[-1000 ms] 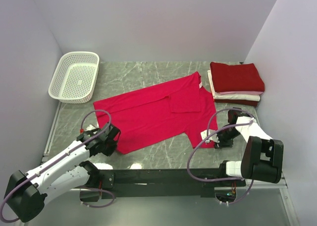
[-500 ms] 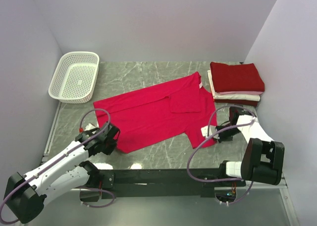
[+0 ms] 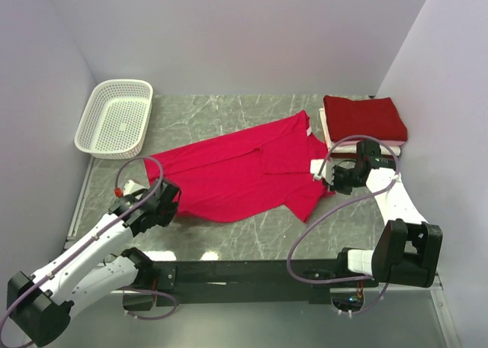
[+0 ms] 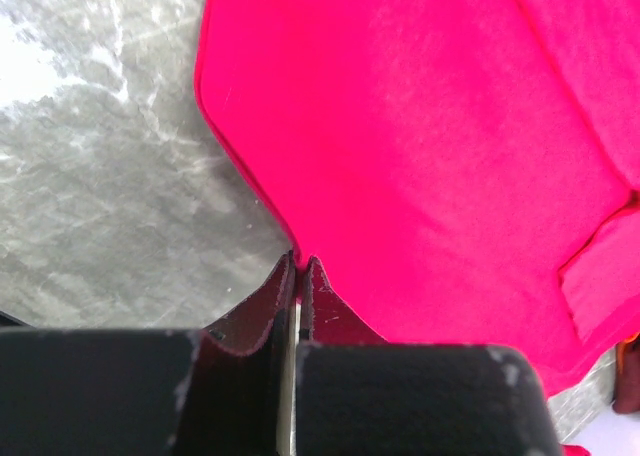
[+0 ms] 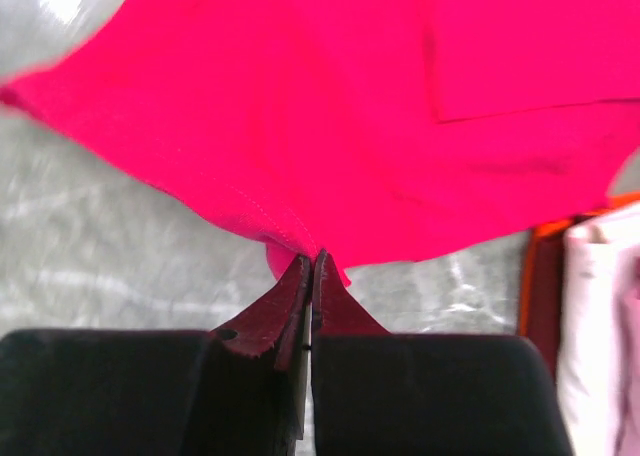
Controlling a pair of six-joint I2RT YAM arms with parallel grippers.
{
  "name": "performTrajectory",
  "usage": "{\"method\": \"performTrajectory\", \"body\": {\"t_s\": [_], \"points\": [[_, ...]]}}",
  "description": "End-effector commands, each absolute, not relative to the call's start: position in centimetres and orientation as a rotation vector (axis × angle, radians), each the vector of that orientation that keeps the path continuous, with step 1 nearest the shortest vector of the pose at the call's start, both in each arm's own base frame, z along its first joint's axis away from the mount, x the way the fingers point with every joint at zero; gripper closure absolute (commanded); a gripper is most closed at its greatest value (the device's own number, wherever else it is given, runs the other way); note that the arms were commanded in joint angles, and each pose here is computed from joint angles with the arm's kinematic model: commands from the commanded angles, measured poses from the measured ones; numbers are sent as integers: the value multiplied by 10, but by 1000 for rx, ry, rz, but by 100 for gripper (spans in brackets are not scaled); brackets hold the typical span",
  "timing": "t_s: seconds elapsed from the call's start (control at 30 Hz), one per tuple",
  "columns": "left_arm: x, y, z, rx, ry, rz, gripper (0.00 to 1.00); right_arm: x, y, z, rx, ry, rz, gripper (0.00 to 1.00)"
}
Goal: Fold and stack the t-shirts
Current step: Fold the tshirt
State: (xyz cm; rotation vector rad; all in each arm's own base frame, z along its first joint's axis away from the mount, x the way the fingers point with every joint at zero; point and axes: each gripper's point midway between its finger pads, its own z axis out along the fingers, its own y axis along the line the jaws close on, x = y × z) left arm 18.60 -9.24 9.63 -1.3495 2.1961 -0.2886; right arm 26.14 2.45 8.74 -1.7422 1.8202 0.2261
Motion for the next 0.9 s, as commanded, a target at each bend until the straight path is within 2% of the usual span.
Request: {"method": "performTrajectory", "body": {"t_s": [0.0,0.2,0.87], "points": [[196,-82,116,-1359,2111,-288,100,299,39,130,-1516,1782,186,100],[198,-73,118,-1393,2076,-274,100,341,44,174,-1289,1783,168,100],[213,-36,103,-1482,2008,-165,100,424,53,201,-1080,1839,187,100]]}}
